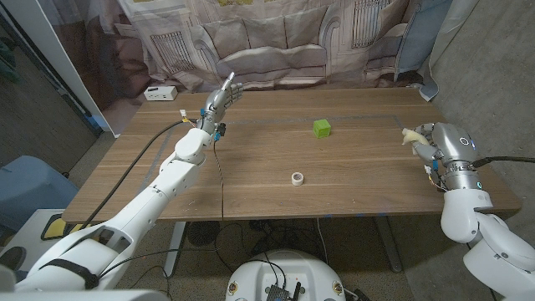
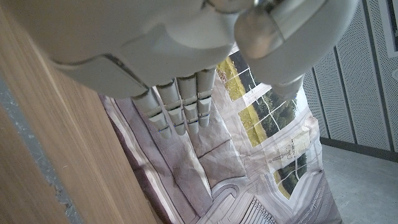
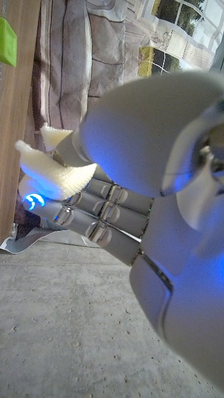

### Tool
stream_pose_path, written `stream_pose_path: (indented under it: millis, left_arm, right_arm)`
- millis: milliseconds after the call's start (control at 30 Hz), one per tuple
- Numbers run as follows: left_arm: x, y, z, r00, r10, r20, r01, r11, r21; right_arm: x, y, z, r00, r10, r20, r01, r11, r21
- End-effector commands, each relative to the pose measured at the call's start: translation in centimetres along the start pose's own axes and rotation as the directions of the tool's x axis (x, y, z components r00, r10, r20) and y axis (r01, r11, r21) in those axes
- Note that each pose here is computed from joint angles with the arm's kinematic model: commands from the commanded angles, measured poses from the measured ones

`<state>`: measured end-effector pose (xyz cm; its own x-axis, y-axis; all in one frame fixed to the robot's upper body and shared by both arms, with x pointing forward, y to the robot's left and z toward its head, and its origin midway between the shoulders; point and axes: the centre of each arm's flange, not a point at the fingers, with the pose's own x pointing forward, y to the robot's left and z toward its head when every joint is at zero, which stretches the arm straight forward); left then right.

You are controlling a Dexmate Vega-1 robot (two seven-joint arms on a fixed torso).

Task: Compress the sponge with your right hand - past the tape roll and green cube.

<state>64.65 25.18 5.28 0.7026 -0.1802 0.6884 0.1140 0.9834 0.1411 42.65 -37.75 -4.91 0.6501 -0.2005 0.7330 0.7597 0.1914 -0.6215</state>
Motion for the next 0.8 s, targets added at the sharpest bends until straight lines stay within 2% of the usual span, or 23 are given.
stream_pose_path:
  millis: [33,800]
  left_arm:
    - [0.23,-0.05,-0.27,1.0,-0.003,-0.004,0.003,1.0,-0.002]
    - [0.85,-0.07,-0.35,1.0,-0.006,-0.005,0.006,1.0,-0.004]
  right_arm:
    - [0.17,-0.04,0.39,1.0,0.028,0.003,-0.028,0.999,-0.029]
    - [-0.07,-0.02,0.21,0.997,0.078,-0.011,-0.078,0.995,-0.064]
